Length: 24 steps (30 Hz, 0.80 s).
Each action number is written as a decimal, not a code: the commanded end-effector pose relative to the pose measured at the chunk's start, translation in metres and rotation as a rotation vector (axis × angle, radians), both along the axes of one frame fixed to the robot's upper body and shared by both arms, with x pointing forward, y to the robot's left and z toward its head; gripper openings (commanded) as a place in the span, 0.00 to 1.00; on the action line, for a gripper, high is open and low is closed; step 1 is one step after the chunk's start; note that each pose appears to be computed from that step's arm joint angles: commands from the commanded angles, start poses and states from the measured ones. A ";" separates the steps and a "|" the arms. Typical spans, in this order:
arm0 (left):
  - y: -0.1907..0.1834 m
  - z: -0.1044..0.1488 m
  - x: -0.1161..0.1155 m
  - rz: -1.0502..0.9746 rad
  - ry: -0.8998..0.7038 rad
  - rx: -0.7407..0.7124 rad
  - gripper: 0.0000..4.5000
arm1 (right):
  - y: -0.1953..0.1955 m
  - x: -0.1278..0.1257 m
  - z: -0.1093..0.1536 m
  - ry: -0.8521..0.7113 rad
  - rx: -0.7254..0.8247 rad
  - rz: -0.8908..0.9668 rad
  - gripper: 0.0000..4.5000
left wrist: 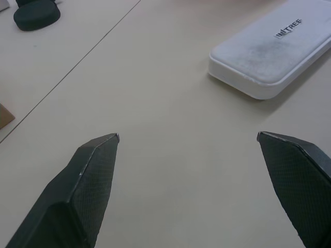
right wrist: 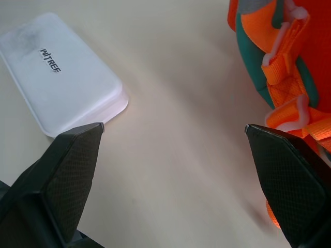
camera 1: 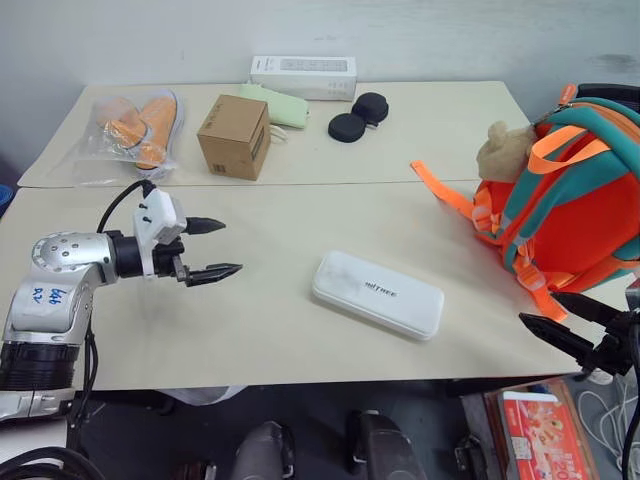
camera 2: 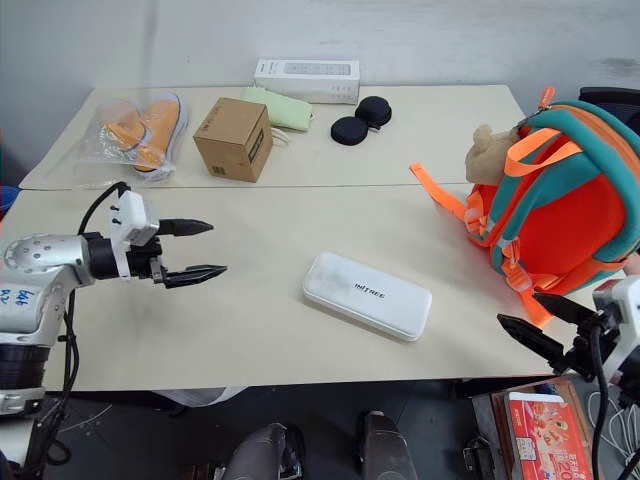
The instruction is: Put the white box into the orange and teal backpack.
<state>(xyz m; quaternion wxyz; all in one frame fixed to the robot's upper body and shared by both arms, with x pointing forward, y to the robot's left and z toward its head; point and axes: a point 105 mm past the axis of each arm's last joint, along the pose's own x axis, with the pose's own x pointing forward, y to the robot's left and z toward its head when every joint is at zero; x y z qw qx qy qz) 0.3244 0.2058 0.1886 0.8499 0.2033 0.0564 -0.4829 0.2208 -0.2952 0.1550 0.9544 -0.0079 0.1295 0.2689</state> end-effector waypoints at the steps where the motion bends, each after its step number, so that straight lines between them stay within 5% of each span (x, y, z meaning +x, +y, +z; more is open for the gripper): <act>1: -0.016 0.000 0.005 -0.069 -0.016 0.013 0.88 | 0.017 0.006 0.007 -0.021 -0.120 0.132 0.88; 13: -0.080 -0.048 0.029 -0.269 -0.015 0.149 0.07 | 0.043 0.035 -0.019 0.058 -0.346 0.421 0.00; 14: -0.086 -0.051 0.030 -0.281 -0.014 0.157 0.00 | 0.044 0.036 -0.021 0.068 -0.351 0.434 0.00; 24: -0.119 -0.050 0.041 -0.265 -0.017 0.089 0.00 | 0.060 0.052 -0.047 0.089 -0.422 0.455 0.00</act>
